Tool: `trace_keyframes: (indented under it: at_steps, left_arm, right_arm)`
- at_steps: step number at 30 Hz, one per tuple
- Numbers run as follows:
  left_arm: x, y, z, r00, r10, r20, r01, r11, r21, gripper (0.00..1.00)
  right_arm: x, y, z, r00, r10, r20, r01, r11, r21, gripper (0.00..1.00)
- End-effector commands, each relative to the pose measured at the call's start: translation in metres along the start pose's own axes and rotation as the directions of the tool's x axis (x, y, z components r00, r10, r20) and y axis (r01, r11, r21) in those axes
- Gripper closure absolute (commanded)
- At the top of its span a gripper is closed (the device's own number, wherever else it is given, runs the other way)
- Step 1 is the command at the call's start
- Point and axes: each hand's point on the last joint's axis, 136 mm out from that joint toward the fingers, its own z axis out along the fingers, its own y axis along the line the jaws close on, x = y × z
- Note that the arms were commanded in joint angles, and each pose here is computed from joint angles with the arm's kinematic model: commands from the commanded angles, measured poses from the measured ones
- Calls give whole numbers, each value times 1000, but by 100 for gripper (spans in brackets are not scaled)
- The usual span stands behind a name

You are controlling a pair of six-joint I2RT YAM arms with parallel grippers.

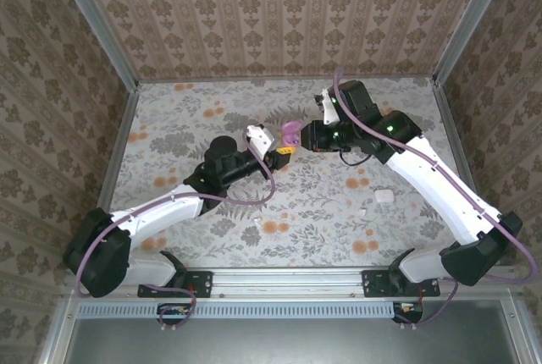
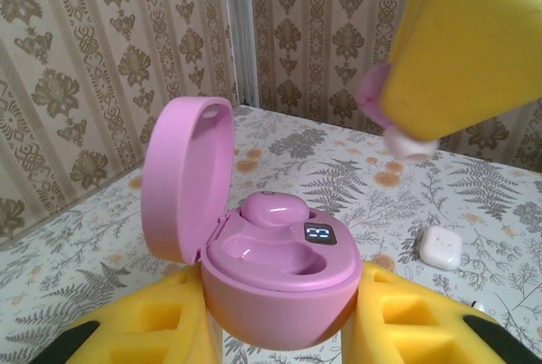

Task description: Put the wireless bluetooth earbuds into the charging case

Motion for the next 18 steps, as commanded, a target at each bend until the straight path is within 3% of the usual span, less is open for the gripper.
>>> trace_keyframes:
  at_steps: [1,18]
  left_arm:
    - [-20,-1,5,997,54,51,-54,999,-3,66]
    - [-23,-3,8,997,61,54,-61,998,-2,67]
  right_arm:
    - [-9,13,5,1000,11,7,-10,999,-41,76]
    - [-5,16,22,999,2,-34,-4,999,-32,76]
